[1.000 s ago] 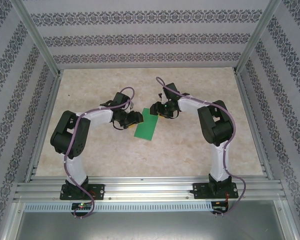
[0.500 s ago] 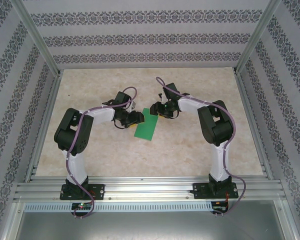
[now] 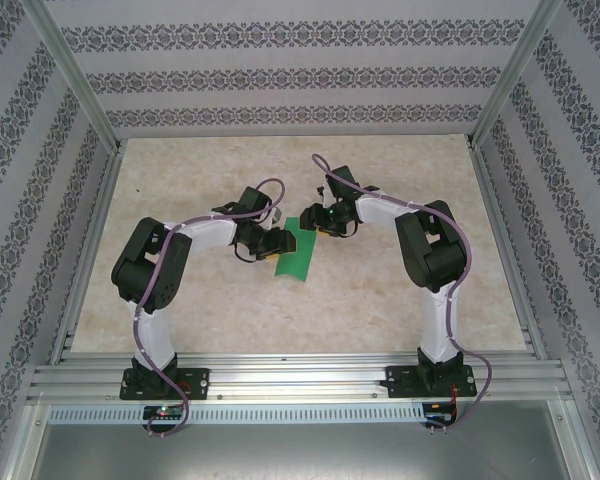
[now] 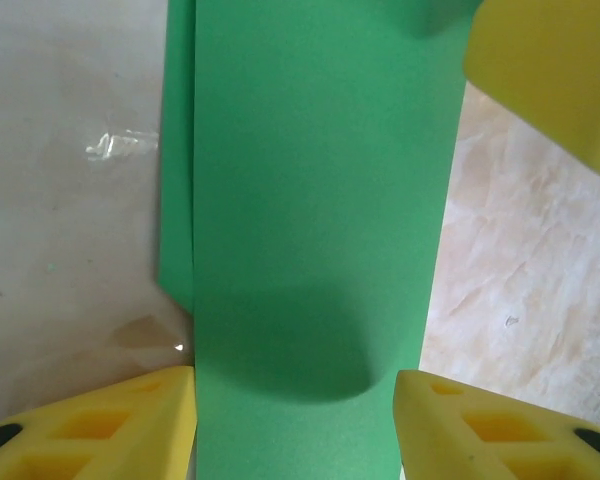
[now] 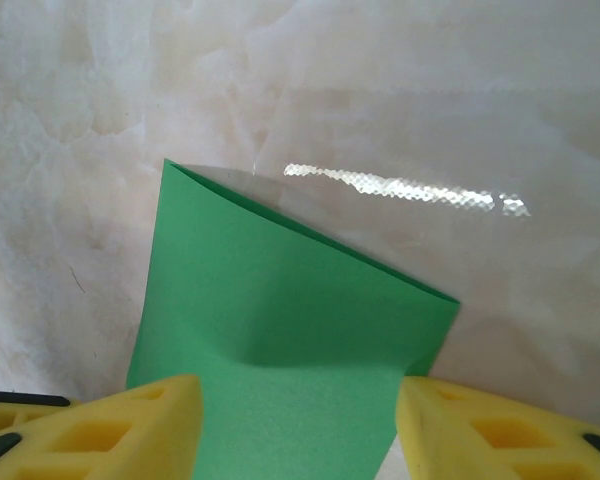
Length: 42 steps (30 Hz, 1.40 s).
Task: Fold a paper plane with a square sheet of paper (fold left side to right side)
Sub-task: Third fold the triangle at the center of the table.
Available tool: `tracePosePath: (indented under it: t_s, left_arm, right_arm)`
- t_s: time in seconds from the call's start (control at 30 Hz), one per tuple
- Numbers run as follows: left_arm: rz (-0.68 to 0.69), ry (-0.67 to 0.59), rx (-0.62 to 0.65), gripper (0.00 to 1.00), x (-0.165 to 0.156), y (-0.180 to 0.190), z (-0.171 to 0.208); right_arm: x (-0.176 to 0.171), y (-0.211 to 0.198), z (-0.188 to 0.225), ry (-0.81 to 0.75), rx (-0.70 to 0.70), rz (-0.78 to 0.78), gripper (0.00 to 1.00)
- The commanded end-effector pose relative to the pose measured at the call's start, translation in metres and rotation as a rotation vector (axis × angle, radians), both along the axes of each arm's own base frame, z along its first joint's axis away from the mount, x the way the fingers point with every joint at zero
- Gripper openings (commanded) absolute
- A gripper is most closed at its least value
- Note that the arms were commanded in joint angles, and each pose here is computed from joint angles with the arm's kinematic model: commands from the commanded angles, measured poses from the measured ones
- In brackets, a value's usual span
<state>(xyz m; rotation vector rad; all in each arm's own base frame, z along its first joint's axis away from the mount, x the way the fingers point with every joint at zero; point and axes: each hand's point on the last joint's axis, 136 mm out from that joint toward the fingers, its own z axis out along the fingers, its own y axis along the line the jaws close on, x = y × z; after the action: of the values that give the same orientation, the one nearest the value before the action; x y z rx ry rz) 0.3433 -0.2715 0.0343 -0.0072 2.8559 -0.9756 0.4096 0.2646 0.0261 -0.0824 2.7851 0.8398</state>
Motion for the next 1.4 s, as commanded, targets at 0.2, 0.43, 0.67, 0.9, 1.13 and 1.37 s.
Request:
tracePosePath:
  t_s: [0.2, 0.43, 0.67, 0.9, 1.13, 1.37]
  left_arm:
    - [-0.003, -0.018, -0.055, 0.55, -0.004, -0.007, 0.022]
    - [0.015, -0.022, -0.091, 0.55, -0.005, -0.009, 0.031]
    - [0.048, -0.047, -0.095, 0.55, 0.000, -0.006, 0.042]
    - [0.056, -0.028, -0.044, 0.46, 0.005, -0.002, 0.027]
    - [0.064, -0.010, -0.001, 0.36, 0.013, -0.001, 0.011]
    - [0.079, 0.005, 0.030, 0.17, 0.014, 0.003, 0.001]
  right_arm:
    - [-0.006, 0.001, -0.025, 0.018, -0.025, 0.031, 0.56]
    - [-0.006, 0.002, -0.024, 0.015, -0.014, 0.037, 0.56]
    - [-0.007, 0.002, -0.024, 0.017, -0.015, 0.039, 0.56]
    - [-0.006, 0.004, -0.021, 0.005, -0.002, 0.043, 0.56]
    - [-0.004, 0.006, -0.007, -0.042, 0.018, 0.058, 0.57]
    - [0.002, -0.005, 0.023, -0.161, 0.031, 0.044, 0.63]
